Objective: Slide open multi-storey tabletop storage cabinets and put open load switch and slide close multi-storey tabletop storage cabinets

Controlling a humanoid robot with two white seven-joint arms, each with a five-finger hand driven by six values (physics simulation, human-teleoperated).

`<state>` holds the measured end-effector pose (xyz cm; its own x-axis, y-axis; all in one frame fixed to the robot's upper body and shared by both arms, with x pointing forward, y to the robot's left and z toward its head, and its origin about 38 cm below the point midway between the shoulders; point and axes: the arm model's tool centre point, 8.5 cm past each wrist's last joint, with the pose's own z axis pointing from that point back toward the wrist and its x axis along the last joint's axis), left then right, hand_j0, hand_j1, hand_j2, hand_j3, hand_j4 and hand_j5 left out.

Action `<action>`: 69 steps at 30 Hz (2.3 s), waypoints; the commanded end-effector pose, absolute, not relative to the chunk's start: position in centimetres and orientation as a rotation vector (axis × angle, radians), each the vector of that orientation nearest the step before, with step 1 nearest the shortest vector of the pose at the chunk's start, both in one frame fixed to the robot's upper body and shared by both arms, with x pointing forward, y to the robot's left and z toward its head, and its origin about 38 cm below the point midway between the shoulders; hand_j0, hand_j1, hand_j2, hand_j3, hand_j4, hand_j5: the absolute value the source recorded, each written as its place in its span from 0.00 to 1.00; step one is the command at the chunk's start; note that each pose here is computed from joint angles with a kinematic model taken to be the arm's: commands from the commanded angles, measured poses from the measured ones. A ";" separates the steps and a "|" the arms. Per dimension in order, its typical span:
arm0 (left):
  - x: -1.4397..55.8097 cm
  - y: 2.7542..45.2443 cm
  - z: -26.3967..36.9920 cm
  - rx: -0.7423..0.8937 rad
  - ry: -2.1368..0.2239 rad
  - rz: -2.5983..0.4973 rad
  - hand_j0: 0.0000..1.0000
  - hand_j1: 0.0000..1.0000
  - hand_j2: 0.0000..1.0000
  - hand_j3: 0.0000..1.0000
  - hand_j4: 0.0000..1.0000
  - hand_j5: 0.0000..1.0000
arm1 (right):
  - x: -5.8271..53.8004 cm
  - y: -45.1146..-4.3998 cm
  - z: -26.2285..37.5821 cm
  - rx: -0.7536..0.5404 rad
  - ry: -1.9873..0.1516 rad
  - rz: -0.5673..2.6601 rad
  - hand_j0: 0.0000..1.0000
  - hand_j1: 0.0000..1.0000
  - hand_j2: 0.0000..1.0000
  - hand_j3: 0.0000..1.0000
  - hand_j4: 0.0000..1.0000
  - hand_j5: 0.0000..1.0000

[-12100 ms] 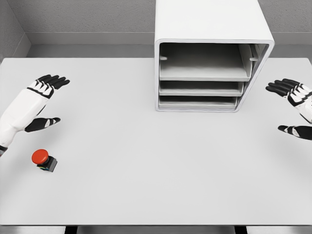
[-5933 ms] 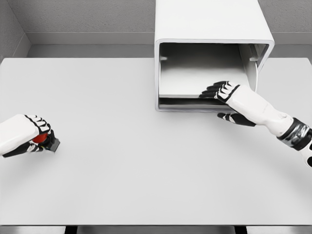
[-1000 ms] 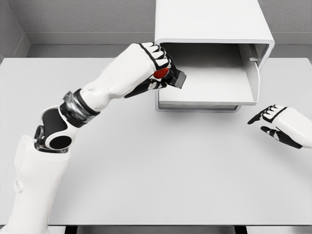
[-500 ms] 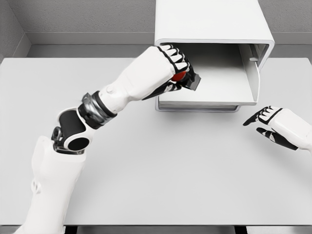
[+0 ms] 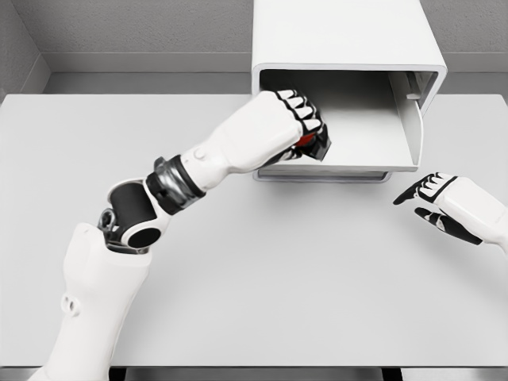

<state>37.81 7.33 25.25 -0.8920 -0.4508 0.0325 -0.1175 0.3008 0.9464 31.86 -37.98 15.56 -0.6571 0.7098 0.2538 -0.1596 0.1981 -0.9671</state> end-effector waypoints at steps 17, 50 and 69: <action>38.9 6.8 25.0 0.520 -2.241 -1.670 0.38 0.38 0.38 0.38 0.38 0.38 | 31.9 -38.1 15.6 -0.518 -1.763 1.538 0.60 0.60 0.60 0.60 0.60 0.60; 39.2 5.6 24.8 0.489 -2.216 -1.740 0.77 0.77 0.77 0.77 0.77 0.77 | 31.9 -38.1 15.6 -0.518 -1.762 1.538 0.60 0.60 0.60 0.60 0.60 0.60; 38.1 6.7 27.4 0.474 -2.334 -1.630 1.00 1.00 1.00 1.00 1.00 1.00 | 31.8 -37.7 15.8 -0.512 -1.776 1.540 0.60 0.60 0.60 0.60 0.60 0.60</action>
<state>38.54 6.50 26.39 -0.9050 -0.4253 0.0093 -0.1185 0.2729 0.9547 31.82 -37.86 15.59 -0.6588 0.7074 0.2562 -0.1593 0.2017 -0.9664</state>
